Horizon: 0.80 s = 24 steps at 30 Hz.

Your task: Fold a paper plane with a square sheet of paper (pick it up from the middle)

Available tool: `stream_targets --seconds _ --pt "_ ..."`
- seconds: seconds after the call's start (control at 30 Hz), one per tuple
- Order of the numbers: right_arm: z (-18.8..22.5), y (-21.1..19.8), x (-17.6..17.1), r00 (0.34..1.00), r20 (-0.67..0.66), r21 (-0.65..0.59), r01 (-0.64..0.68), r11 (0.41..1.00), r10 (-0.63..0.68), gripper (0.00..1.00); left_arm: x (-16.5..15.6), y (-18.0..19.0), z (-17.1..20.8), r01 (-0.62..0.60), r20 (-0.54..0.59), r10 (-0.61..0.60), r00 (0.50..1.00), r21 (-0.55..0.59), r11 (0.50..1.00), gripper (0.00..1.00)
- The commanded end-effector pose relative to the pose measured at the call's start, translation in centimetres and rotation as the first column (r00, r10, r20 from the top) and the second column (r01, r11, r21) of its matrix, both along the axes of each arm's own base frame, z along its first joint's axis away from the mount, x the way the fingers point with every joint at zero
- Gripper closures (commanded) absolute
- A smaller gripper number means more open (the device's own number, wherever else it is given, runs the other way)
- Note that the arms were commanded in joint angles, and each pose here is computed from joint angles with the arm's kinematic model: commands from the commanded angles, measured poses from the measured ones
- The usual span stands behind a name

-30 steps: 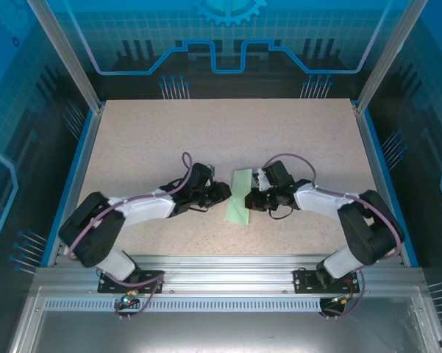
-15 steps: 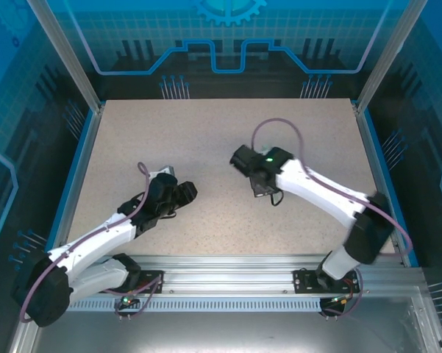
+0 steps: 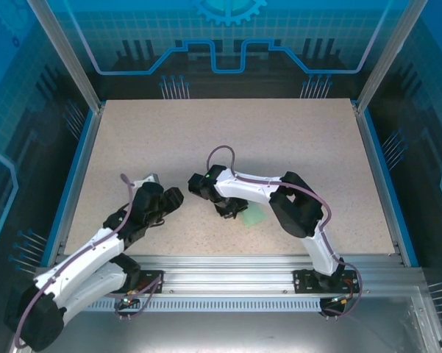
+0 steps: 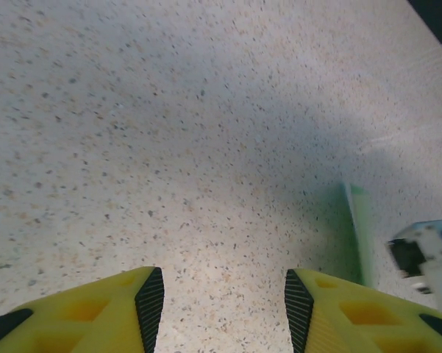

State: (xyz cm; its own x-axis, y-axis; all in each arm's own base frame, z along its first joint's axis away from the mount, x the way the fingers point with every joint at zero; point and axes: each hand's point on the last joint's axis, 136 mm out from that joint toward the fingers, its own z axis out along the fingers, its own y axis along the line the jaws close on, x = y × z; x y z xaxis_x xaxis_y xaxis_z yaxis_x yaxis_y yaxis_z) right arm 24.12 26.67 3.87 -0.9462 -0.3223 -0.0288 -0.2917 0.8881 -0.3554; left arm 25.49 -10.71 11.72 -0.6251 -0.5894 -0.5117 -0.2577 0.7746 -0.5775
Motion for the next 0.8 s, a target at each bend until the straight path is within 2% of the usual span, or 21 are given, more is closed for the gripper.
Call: stream_targets --seconds 0.0,0.07,0.17,0.3,0.43,0.5,0.67,0.77 --pt "-1.0 6.7 -1.3 0.992 -0.099 0.294 -0.047 0.955 0.08 0.71 -1.0 2.3 -0.8 -0.082 -0.016 0.083 0.996 0.037 0.996 0.49" --pt "-0.3 8.8 -1.6 0.987 -0.112 0.413 -0.059 0.909 0.115 0.67 -1.2 2.5 -0.4 -0.087 -0.004 0.087 0.996 0.032 0.996 0.48" --pt "1.4 9.9 -1.4 0.984 -0.1 0.524 -0.073 0.849 0.146 0.52 -1.1 1.9 0.0 -0.06 0.008 0.06 0.998 0.005 0.998 0.48" --pt "4.3 9.6 -1.2 0.984 -0.065 0.685 -0.076 0.724 0.165 0.49 -0.8 0.1 0.2 0.02 0.011 -0.019 1.0 -0.04 0.999 0.48" --pt "6.0 5.4 0.3 0.997 0.001 0.735 -0.055 0.676 0.08 0.5 -0.2 -3.3 1.0 0.162 0.046 -0.157 0.986 -0.128 0.978 0.52" --pt "5.7 2.7 1.1 1.0 -0.005 0.765 -0.004 0.644 0.012 0.51 0.1 -5.3 1.0 0.232 0.039 -0.228 0.973 -0.146 0.962 0.56" --pt "4.6 -2.4 2.0 0.992 -0.03 0.823 0.095 0.56 -0.124 0.57 0.4 -10.9 0.2 0.389 -0.034 -0.397 0.917 -0.141 0.911 0.61" --pt "3.5 -4.3 1.4 0.987 -0.045 0.816 0.126 0.564 -0.154 0.58 0.6 -13.1 -1.8 0.412 -0.105 -0.429 0.897 -0.149 0.899 0.61"
